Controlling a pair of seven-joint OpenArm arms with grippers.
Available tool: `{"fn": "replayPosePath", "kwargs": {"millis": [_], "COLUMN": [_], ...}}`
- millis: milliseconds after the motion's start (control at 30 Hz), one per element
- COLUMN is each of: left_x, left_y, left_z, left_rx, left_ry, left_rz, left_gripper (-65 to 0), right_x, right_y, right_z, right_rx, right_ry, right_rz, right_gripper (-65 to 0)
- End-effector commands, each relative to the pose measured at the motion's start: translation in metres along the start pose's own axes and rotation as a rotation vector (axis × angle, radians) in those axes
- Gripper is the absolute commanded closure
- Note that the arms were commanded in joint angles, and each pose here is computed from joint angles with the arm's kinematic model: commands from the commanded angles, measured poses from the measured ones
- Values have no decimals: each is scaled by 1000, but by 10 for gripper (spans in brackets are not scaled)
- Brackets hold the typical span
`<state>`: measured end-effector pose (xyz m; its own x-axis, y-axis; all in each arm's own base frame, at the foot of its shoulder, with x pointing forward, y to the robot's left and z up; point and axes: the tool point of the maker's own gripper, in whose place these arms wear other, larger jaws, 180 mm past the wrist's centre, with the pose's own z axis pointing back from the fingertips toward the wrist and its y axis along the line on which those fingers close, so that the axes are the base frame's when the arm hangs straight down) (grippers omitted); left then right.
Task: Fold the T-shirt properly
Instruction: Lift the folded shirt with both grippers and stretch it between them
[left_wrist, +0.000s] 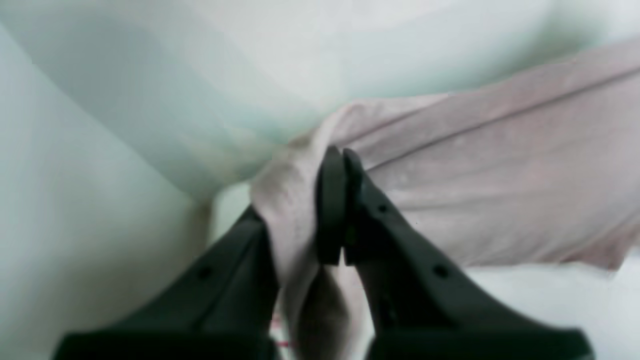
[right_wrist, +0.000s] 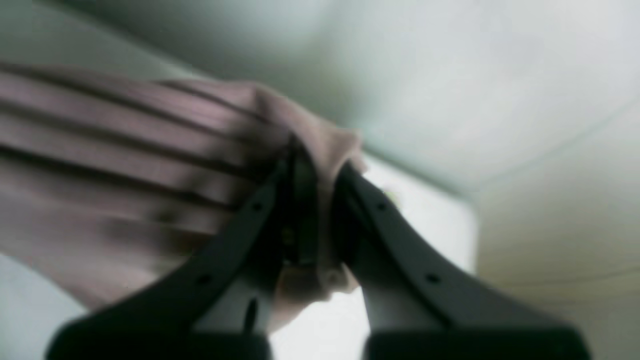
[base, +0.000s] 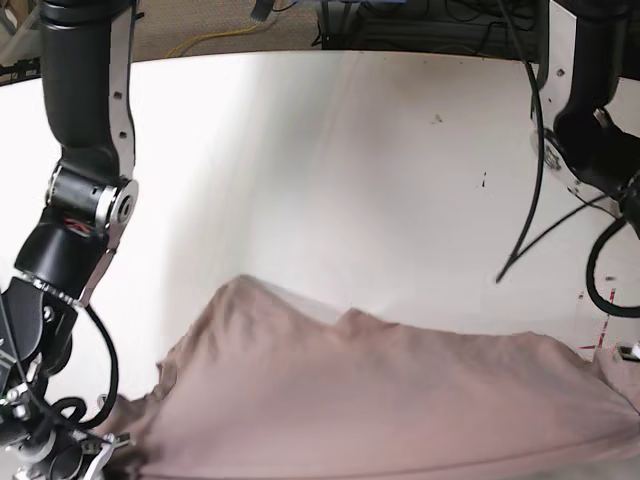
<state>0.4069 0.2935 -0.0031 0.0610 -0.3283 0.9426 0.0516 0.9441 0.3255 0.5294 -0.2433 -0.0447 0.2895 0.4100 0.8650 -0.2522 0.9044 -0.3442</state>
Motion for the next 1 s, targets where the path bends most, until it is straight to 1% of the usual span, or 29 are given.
{"fn": "replayPosePath", "kwargs": {"millis": [0, 67, 133, 233, 300, 400, 467, 567, 633, 700, 833, 967], "left_x": [37, 59, 64, 66, 61, 31, 12, -23, -38, -65, -108, -153], "left_y": [27, 24, 22, 14, 11, -1, -7, -20, -27, -39, -60, -78], "left_z": [12, 11, 10, 7, 5, -1, -3, -4, -2, 4, 19, 36], "left_rx": [81, 71, 66, 45, 34, 3, -18, -55, -70, -97, -147, -203], "left_ry": [-77, -118, -111, -98, -83, -11, 35, 115, 150, 211, 312, 424], "left_rz": [-35, -66, -109, -167, -170, -173, -171, -171, -177, -189, -208, -210], "left_gripper": [-6, -26, -43, -42, -33, -7, -6, -6, -6, -6, -6, -6], "right_x": [43, 65, 74, 77, 64, 37, 10, -39, -67, -102, -160, -208], "right_y": [-28, -37, -41, -39, -32, -18, -6, 10, 20, 41, 67, 93], "right_z": [25, 39, 48, 57, 53, 48, 44, 43, 43, 40, 46, 57], "right_rx": [-75, -85, -88, -91, -83, -79, -68, -56, -44, -6, 34, 68], "right_ry": [-60, -94, -109, -116, -94, -59, -23, 36, 78, 131, 209, 287], "right_rz": [50, 66, 70, 84, 91, 111, 117, 93, 85, 68, 3, -44], "right_gripper": [0, 0, 0, 0, 0, 0, 0, 0, 0, 0, 0, 0]}}
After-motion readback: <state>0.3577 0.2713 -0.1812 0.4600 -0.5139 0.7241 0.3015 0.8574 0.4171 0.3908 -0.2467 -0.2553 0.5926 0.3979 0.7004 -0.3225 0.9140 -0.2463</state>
